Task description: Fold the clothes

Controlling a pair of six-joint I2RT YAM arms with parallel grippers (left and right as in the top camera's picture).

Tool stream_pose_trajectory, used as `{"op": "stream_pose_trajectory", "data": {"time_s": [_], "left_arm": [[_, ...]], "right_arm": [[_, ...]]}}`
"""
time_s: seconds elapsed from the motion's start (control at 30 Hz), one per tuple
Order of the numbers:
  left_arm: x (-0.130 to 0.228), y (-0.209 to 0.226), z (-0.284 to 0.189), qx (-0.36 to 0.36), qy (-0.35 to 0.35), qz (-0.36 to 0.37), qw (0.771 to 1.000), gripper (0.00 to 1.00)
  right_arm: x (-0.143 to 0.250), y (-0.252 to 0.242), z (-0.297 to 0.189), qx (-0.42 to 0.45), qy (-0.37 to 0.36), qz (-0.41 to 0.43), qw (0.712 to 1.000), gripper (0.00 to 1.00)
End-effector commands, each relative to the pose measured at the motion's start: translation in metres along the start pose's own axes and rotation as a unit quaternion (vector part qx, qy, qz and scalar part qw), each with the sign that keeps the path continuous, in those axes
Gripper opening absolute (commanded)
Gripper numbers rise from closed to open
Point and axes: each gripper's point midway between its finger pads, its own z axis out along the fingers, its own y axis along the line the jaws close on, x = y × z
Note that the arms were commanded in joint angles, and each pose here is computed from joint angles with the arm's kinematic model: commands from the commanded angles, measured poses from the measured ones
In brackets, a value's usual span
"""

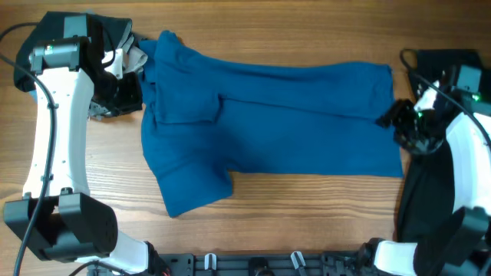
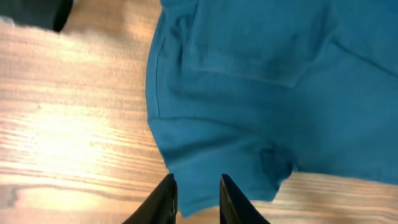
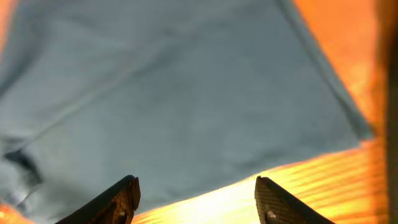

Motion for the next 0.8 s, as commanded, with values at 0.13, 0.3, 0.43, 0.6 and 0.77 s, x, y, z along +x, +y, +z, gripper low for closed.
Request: {"op": "stream_pose_trajectory", "data": {"time_s": [0.13, 0.3, 0.43, 0.6, 0.77], "left_arm": [[0.022, 0.016, -0.04, -0.042, -0.041, -0.055, 0.997, 0.31], [0.031, 0.01, -0.025, -0.018, -0.014, -0.063, 0.998, 0.37], [0.042, 0.01, 0.004, -0.009, 0.018, -0.074, 0.997, 0.4], [0.047, 0.013, 0.022, -0.01, 0.027, -0.075, 0.997, 0.46], [0.048, 0.013, 0.022, -0.011, 0.029, -0.083, 0.996, 0.51]], "right_arm": [[0.03, -0.106, 0.053, 0.083, 0.074, 0.129, 0.985, 0.6], [0.028, -0.103, 0.063, 0.063, 0.068, 0.116, 0.989, 0.67], [0.027, -0.109, 0.08, 0.061, 0.044, 0.142, 0.987, 0.73], [0.018, -0.105, 0.088, 0.037, 0.018, 0.14, 0.989, 0.44], [0.02, -0.1, 0.074, 0.042, 0.038, 0.142, 0.988, 0.1]]}}
